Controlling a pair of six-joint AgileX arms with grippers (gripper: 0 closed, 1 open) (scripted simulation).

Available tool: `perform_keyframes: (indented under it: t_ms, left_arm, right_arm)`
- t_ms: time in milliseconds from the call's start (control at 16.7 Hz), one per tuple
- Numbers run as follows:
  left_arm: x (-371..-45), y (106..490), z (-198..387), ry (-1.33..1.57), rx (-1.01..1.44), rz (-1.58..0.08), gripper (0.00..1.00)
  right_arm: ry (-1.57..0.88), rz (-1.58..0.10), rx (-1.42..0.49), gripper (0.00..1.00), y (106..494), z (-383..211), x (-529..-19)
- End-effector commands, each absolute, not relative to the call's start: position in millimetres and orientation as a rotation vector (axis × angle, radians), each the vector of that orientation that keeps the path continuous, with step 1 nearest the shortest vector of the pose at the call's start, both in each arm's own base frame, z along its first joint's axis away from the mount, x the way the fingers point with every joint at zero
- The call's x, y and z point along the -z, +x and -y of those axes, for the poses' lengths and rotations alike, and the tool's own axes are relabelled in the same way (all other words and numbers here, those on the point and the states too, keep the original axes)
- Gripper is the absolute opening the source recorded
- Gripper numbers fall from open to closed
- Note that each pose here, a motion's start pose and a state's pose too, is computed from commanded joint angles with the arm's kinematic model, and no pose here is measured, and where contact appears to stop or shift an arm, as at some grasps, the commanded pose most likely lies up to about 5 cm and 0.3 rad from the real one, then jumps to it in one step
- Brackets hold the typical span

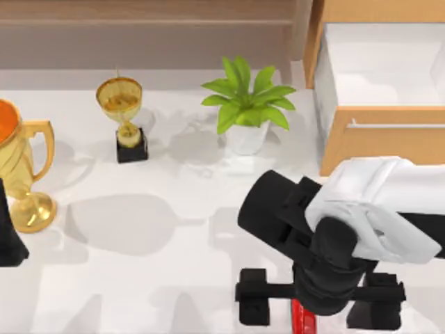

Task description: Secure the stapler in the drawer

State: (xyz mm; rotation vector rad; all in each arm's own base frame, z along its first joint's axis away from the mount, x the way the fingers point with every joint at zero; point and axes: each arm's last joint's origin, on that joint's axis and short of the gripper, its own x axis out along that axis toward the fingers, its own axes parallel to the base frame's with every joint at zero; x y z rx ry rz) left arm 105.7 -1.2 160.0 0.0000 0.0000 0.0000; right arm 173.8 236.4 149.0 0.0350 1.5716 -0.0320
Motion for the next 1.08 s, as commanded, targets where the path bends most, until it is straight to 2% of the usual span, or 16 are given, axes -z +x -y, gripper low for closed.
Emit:
perform_keyframes:
  t_ms: [240, 480, 1080]
  left_arm:
    - [-160, 106, 1, 0.0, 0.0, 0.0, 1.0]
    - [-160, 106, 1, 0.0, 0.0, 0.0, 1.0]
    - [-160, 106, 1, 0.0, 0.0, 0.0, 1.0]
  right_arm:
    - [0.037, -1.57, 0.03, 1.0, 173, -237, -120]
    - [0.036, -1.571, 0.031, 1.0, 173, -236, -119]
    - [0.036, -1.571, 0.031, 0.25, 173, -236, -119]
